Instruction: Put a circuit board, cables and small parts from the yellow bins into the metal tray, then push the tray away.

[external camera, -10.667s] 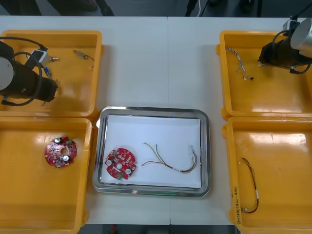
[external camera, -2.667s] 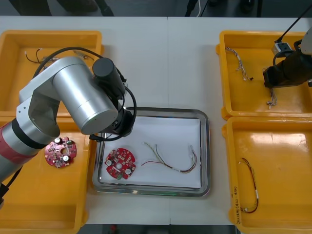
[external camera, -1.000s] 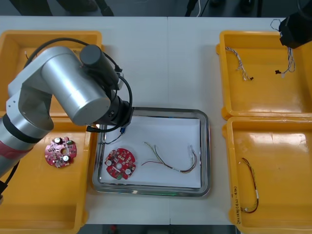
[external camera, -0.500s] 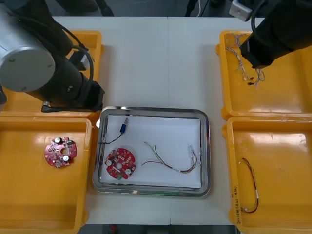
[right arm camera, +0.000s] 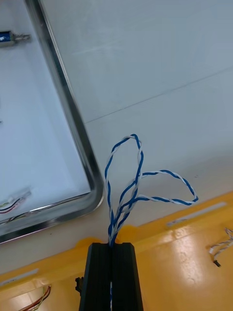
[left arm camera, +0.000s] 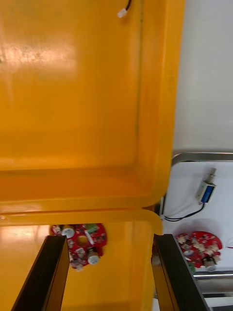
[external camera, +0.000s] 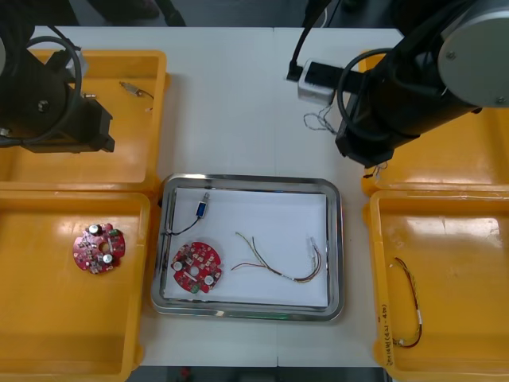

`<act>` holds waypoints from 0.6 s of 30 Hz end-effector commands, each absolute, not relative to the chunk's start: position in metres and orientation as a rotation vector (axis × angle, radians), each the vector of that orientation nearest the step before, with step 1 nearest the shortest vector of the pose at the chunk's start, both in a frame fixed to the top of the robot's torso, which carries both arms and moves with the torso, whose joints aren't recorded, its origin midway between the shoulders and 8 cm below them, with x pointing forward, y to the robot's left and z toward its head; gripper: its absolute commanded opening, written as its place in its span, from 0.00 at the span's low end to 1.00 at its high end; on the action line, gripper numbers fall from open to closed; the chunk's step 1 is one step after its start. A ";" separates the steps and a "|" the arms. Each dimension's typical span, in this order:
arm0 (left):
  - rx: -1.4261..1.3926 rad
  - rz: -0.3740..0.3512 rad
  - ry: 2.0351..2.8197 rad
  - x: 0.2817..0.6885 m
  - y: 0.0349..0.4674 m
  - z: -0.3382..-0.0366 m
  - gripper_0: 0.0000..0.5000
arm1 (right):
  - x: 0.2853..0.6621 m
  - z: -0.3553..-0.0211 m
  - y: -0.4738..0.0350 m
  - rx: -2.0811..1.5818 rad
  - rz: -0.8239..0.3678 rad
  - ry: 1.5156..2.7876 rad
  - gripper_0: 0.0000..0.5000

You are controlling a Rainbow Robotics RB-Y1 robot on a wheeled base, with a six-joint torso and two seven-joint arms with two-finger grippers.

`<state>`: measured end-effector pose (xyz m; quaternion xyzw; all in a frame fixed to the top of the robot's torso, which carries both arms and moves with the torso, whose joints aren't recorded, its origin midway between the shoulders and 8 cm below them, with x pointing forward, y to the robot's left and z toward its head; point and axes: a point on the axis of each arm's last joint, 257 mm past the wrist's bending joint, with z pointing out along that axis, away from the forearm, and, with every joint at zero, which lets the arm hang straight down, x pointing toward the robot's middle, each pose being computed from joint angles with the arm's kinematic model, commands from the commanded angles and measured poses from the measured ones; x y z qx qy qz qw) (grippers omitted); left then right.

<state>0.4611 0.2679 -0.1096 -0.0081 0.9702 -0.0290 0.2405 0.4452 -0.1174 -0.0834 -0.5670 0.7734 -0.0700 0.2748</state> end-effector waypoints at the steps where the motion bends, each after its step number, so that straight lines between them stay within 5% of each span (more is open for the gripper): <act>1: -0.001 0.018 2.607 0.478 0.313 -0.080 1.00 | 0.425 -0.111 -0.107 -1.723 -0.238 2.023 0.00; 12: -0.125 0.066 2.614 0.498 0.366 -0.076 1.00 | 0.410 -0.147 -0.065 -1.945 -0.329 1.872 0.00; 18: -0.173 0.030 2.590 0.520 0.376 -0.071 1.00 | 0.411 -0.165 -0.039 -1.988 -0.299 1.821 0.00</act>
